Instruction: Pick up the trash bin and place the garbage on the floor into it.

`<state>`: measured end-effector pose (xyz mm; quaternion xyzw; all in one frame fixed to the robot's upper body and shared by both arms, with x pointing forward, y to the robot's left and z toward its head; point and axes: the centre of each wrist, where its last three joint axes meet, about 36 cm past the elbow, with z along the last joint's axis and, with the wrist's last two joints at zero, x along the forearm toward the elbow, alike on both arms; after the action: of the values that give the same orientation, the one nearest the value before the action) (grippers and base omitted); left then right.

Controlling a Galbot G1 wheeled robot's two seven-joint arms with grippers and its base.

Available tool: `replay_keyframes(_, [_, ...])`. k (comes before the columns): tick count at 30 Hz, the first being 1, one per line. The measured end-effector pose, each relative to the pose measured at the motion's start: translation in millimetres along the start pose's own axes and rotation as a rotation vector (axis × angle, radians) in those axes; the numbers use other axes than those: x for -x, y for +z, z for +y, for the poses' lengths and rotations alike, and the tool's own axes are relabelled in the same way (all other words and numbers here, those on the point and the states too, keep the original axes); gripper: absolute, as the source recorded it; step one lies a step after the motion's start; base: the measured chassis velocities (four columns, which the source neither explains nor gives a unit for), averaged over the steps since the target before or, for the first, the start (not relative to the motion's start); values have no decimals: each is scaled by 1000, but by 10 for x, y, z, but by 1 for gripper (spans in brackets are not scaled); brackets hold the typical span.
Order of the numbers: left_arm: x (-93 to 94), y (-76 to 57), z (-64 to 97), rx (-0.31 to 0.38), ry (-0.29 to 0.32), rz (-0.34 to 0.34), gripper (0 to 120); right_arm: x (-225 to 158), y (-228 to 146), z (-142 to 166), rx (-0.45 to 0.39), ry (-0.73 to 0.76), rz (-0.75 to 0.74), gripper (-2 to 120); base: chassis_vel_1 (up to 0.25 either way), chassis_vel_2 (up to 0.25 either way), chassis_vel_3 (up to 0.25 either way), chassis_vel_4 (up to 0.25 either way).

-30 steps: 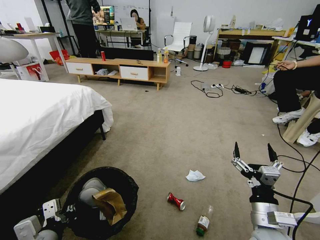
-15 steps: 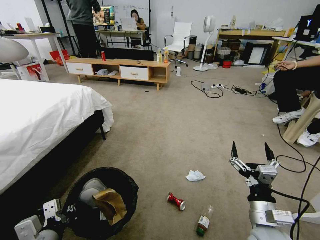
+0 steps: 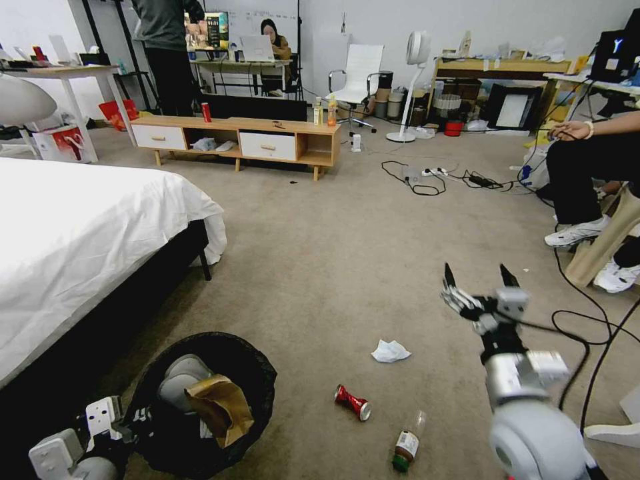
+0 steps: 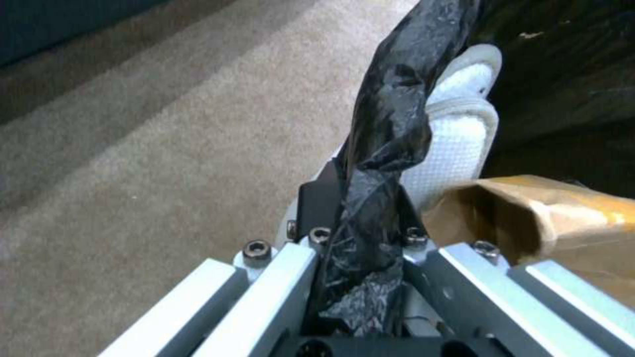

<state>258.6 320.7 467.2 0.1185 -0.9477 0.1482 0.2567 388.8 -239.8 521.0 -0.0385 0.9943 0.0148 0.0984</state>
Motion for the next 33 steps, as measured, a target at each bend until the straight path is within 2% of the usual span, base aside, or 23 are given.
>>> replay_keyframes(1, [2, 1, -4, 0, 0, 0, 2, 38, -32, 45, 25, -36, 36, 100, 0, 0, 0, 0])
replay_keyframes(5, [30, 9, -10, 0, 0, 2, 2, 70, -34, 132, 37, -92, 116, 100, 0, 0, 0, 0])
replay_keyframes(7, [98, 21, -27, -2, 8, 10, 2, 75, 31, 251, 50, -117, 256, 100, 0, 0, 0, 0])
replay_keyframes(8, [98, 21, -27, -2, 8, 10, 2, 75, 31, 251, 50, -117, 256, 100, 0, 0, 0, 0])
replay_keyframes(10, [155, 42, -27, -2, 10, 20, 2, 86, 123, 350, 61, -133, 382, 100, 0, 0, 0, 0])
replay_keyframes(11, [155, 42, -27, -2, 10, 20, 2, 86, 123, 350, 61, -133, 382, 100, 0, 0, 0, 0])
replay_keyframes(13, [192, 59, -24, -1, 10, 28, 2, 104, 223, 462, 66, -166, 516, 100, 0, 0, 0, 0])
replay_keyframes(14, [192, 59, -24, -1, 10, 28, 2, 104, 223, 462, 66, -166, 516, 100, 0, 0, 0, 0])
replay_keyframes(16, [235, 68, -19, -1, 11, 34, 2, 131, 317, 622, 67, -228, 672, 100, 0, 0, 0, 0])
replay_keyframes(20, [265, 77, -9, 0, 11, 40, 2, 175, 394, 718, 57, -287, 791, 100, 0, 0, 0, 0])
replay_keyframes(22, [298, 83, 0, 2, 14, 45, 2, 251, 564, 762, 13, -309, 886, 100, 0, 0, 0, 0])
replay_keyframes(25, [302, 85, 5, 2, 15, 46, 2, 297, 647, 775, -14, -311, 919, 100, 0, 0, 0, 0])
replay_keyframes(27, [298, 93, 31, 3, 12, 50, 2, 421, 815, 756, -75, -300, 981, 100, 0, 0, 0, 0])
replay_keyframes(31, [301, 100, 49, 3, 9, 51, 2, 464, 920, 742, -113, -308, 1011, 100, 0, 0, 0, 0])
replay_keyframes(33, [300, 100, 55, 2, 10, 50, 2, 468, 1077, 747, -164, -326, 1034, 100, 0, 0, 0, 0])
